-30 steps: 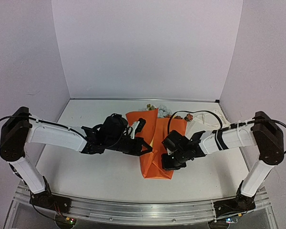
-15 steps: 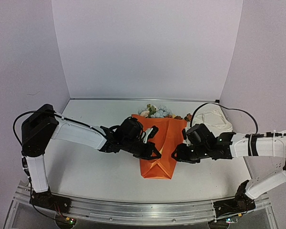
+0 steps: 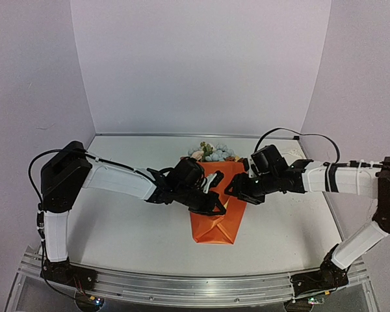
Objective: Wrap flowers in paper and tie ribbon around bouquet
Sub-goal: Fold the 2/3-folded wrapping paper at the center of the board.
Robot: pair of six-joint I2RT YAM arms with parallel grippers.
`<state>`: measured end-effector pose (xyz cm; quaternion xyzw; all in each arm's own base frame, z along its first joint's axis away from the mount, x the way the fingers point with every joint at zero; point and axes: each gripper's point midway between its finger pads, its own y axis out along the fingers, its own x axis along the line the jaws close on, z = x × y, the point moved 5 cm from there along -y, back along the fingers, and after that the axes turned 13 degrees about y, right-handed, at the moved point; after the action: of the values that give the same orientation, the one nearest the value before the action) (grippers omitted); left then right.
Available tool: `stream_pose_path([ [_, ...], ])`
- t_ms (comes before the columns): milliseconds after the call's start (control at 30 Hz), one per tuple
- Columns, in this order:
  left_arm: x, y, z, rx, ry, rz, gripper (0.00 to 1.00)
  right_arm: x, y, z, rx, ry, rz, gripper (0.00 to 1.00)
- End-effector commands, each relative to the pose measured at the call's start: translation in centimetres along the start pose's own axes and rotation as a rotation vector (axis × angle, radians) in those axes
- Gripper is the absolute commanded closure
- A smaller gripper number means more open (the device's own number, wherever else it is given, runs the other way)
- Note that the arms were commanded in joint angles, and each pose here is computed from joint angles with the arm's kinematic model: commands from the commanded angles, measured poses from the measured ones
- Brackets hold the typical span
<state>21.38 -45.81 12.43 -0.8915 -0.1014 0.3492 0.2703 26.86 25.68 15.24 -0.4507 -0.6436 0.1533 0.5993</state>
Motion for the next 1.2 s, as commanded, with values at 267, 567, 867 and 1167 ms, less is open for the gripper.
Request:
stream_pose_path([
  [267,-1.1,0.5,-1.1,0.008,0.054,0.047,0.93,-0.4,3.1,-2.2,0.042,0.071,0.021,0.79],
  [567,-2.4,-2.5,-1.7,-0.042,0.057,0.030,0.58,-2.1,2.9,-2.2,-0.002,0.026,0.075,1.00],
  [867,-1.0,-5.9,1.0,-0.049,-0.041,0.015,0.59,-3.9,2.2,-2.5,-0.079,-0.029,0.150,1.00],
  [1167,1.6,-4.5,3.8,0.027,-0.124,0.029,0.77,-3.3,1.7,-3.2,-0.100,-0.078,0.175,1.00],
])
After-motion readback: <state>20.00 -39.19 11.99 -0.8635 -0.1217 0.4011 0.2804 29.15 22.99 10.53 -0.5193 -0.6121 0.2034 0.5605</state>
